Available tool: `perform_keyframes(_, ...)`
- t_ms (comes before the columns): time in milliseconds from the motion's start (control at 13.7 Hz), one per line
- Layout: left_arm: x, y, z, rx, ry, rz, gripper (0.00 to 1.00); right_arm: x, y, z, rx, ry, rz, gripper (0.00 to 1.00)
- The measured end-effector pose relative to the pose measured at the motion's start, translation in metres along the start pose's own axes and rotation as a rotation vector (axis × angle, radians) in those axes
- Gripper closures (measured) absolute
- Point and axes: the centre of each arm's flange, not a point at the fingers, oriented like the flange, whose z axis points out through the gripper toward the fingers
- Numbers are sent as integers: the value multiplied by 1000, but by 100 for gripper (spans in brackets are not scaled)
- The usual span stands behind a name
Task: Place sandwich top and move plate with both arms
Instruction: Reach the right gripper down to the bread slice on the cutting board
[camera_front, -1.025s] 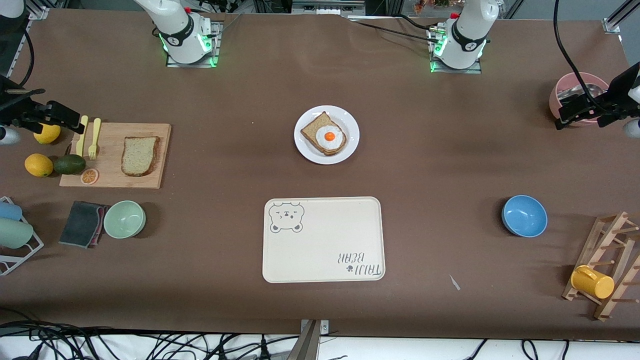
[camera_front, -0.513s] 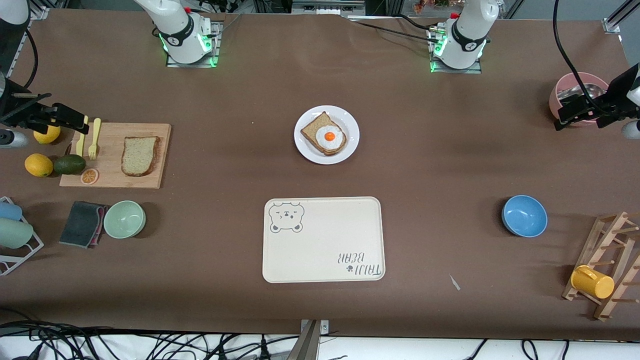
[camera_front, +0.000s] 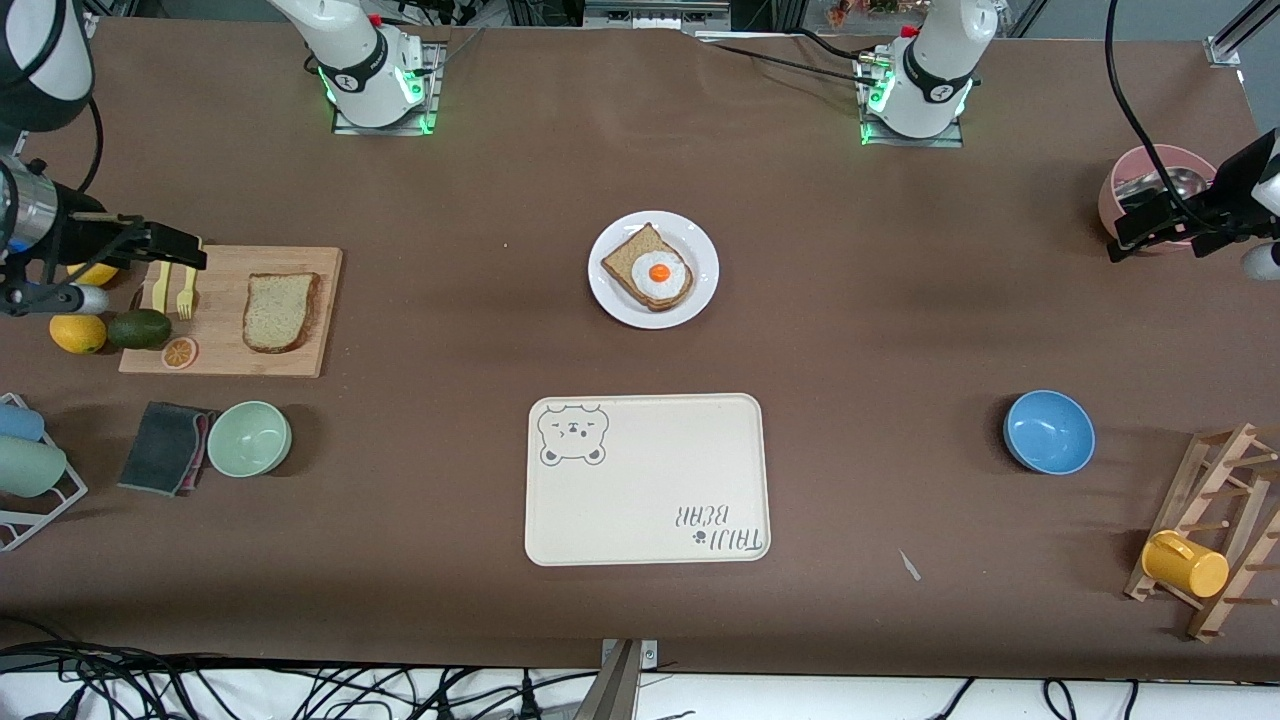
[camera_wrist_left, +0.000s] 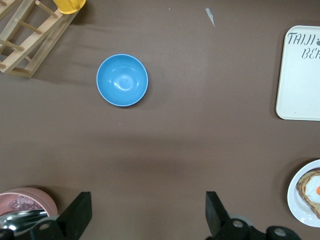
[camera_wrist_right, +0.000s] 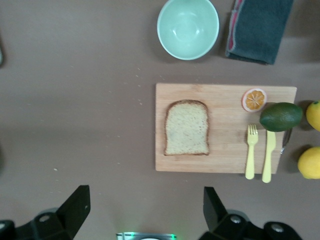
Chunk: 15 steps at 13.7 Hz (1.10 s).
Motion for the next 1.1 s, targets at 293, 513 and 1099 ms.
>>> perform_keyframes(293,2,0,3,1,-6,0,0,17,-21,44,-99,0,-35,0)
perform_keyframes(513,4,1,7,2,-13,1,0,30,-32,100,-182,-5,16,1)
perform_keyframes(1099,7,2,14,3,-24,2,0,38,-55,225,-295,20,51,37)
